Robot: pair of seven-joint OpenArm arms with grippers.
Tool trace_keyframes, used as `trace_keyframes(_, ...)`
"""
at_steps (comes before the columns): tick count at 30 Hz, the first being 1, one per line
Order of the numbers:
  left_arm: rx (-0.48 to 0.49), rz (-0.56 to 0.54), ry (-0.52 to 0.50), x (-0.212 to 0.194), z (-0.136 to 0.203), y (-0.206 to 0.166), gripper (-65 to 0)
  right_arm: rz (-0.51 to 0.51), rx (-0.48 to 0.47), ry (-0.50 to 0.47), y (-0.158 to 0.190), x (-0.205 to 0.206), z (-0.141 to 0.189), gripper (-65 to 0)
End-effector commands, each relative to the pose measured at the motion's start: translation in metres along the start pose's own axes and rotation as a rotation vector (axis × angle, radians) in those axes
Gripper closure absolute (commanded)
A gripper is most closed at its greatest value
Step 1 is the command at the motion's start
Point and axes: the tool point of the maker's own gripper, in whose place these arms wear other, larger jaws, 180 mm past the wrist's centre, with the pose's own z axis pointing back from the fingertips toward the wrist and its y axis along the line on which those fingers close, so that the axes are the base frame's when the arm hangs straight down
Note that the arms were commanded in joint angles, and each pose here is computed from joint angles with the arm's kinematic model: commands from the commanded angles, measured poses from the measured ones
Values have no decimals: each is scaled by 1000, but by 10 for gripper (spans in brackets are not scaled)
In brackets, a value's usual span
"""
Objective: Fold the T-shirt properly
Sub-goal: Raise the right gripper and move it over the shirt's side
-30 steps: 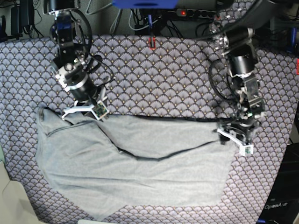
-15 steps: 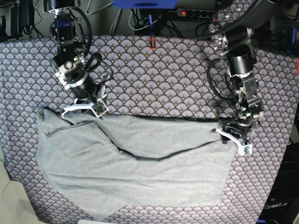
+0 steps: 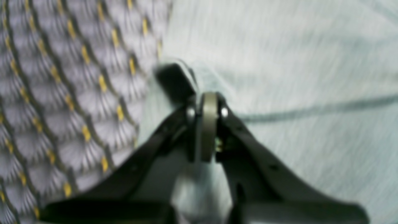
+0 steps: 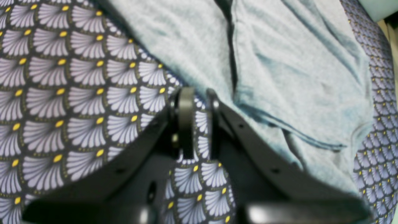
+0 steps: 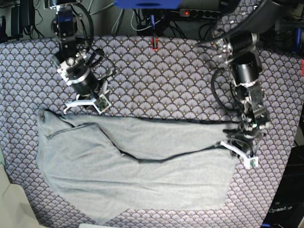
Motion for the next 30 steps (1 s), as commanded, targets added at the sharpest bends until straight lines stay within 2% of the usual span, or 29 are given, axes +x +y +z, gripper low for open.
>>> trace_keyframes(1, -7, 2, -82, 34, 0, -3, 0, 3, -21, -48, -7, 12, 3, -53)
trace_keyframes(6, -28, 10, -122, 57, -3, -16, 0, 0, -12, -38, -1, 8, 6, -52)
trace_keyframes(10, -41, 19, -129, 60, -4, -24, 0, 2, -13, -30, -2, 6, 6, -52)
trace_keyframes(15, -38, 23, -190, 67, -3, -24, 0, 21, -5, -12, -2, -4, 10, -52)
trace_keyframes(18, -40, 37, -178, 58, -7, -23, 0, 21, -5, -12, -2, -4, 10, -52)
trace_keyframes(24, 71, 95, -187, 47, -12, -4, 0, 24, -5, -11, -3, -5, 11, -52)
trace_keyframes(30, 89, 112, -206, 40, -15, -3, 0, 47, -5, 1, -7, -10, 13, -52)
